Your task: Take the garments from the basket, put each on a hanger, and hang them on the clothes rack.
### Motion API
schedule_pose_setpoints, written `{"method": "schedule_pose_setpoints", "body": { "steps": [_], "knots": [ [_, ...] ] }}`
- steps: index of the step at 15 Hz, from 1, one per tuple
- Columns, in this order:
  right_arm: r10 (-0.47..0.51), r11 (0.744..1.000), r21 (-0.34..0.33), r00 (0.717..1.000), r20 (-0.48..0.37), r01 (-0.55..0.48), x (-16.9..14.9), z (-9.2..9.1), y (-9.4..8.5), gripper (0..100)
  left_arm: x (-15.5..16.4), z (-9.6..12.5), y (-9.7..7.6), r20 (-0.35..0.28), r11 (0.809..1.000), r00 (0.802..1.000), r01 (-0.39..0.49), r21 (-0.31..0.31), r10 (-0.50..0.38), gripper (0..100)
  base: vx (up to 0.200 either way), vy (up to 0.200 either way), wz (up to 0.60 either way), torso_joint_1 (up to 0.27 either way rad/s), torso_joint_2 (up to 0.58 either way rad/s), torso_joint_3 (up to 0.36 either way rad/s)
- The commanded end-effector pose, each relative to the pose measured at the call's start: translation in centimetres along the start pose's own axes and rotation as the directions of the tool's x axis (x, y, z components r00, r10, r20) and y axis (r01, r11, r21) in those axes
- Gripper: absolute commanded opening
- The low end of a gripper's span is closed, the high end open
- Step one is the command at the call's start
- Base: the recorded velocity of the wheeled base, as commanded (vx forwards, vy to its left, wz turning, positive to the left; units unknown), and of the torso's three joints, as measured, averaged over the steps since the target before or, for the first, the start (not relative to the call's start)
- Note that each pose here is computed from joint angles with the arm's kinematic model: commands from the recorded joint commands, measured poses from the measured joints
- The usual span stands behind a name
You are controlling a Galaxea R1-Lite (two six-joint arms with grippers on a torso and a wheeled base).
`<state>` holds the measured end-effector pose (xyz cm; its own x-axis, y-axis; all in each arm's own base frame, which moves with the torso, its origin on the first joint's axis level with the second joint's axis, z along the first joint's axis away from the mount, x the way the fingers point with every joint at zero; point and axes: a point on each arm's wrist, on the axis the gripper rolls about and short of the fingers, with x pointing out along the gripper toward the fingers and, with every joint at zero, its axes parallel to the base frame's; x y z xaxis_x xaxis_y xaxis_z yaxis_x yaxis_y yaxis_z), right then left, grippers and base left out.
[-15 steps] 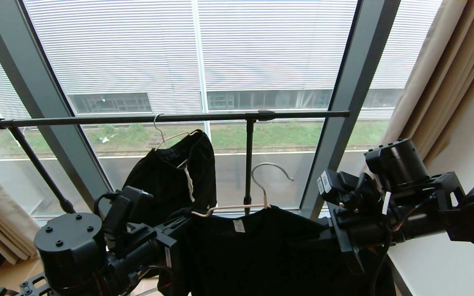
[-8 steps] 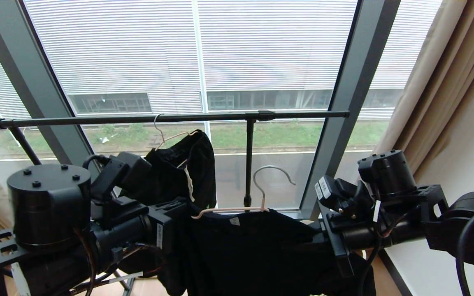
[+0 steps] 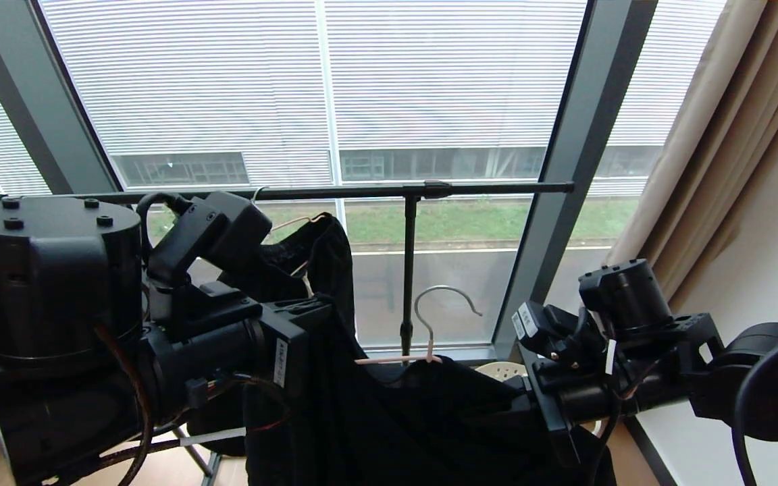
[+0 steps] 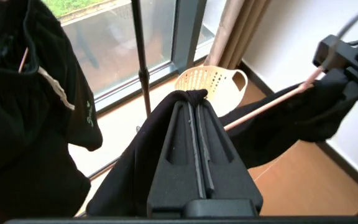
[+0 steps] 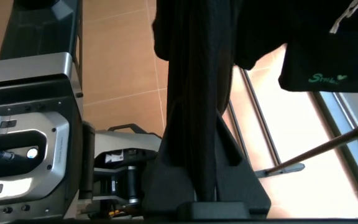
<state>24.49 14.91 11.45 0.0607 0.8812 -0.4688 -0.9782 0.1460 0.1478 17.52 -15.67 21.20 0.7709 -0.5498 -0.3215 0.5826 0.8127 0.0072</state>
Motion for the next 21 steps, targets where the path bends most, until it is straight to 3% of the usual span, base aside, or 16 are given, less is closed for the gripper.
{"method": "schedule_pose_setpoints", "body": {
  "steps": [1, 2, 5, 6, 7, 11, 14, 17, 21],
  "knots": [
    [0.02, 1.0, 0.001, 1.0, -0.006, -0.02, 0.3, -0.2, 0.2, 0, -0.1, 0.6, -0.1, 0.012, 1.0, 1.0, 0.005, 0.001, -0.005, 0, 0.0, 0.0, 0.0, 0.0, 0.0, 0.0],
    [0.02, 1.0, -0.012, 1.0, 0.024, -0.02, -0.7, 0.4, 0.6, 0, -0.4, -0.1, -0.1, -0.025, 1.0, 1.0, 0.004, 0.005, -0.003, 0, 0.0, 0.0, 0.0, 0.0, 0.0, 0.0],
    [-0.004, 1.0, -0.025, 0.998, 0.055, 0.006, -2.1, 0.9, 0.6, 0, -1.7, -0.5, 0.3, -0.044, 1.0, 0.999, -0.004, 0.006, 0.004, 0, 0.0, 0.0, 0.0, 0.0, 0.0, 0.0],
    [-0.03, 0.999, -0.034, 0.997, 0.074, 0.032, -3.0, 1.2, 0.7, 0, -2.2, -0.6, 1.3, -0.065, 0.999, 0.997, -0.04, 0.032, 0.042, 0, 0.0, 0.0, 0.0, 0.0, 0.0, 0.0],
    [-0.028, 0.999, -0.034, 0.997, 0.074, 0.031, -3.0, 1.2, 0.7, 0, -2.2, -0.6, 1.8, -0.067, 0.997, 0.996, -0.06, 0.056, 0.064, 0, 0.0, 0.0, 0.0, 0.0, 0.0, 0.0],
    [-0.008, 0.999, -0.041, 0.997, 0.071, 0.011, -2.8, 1.2, 1.3, 0, -1.3, 0.6, 2.4, -0.048, 0.995, 0.995, -0.085, 0.053, 0.088, 0, 0.0, 0.0, 0.0, 0.0, 0.0, 0.0],
    [0.057, 0.998, -0.036, 0.997, 0.048, -0.055, -1.0, 1.0, 1.7, 0, -0.4, 1.4, 1.4, -0.036, 0.996, 0.998, -0.045, 0.08, 0.048, 0, 0.0, 0.0, 0.0, 0.0, 0.0, 0.0],
    [0.06, 0.998, 0.029, 0.997, 0.044, -0.061, -0.4, 0.9, 1.1, 0, -0.5, 1.3, 0.1, -0.046, 0.995, 0.999, 0.005, 0.099, 0.0, 0, 0.0, 0.0, 0.0, 0.0, 0.0, 0.0],
    [0.086, 0.995, 0.052, 0.996, 0.029, -0.088, 0.5, 0.7, 1.2, 0, -0.2, 1.3, -1.1, -0.054, 0.992, 0.997, 0.055, 0.117, -0.048, 0, 0.0, 0.0, 0.0, 0.0, 0.0, 0.0]
  ]
}}
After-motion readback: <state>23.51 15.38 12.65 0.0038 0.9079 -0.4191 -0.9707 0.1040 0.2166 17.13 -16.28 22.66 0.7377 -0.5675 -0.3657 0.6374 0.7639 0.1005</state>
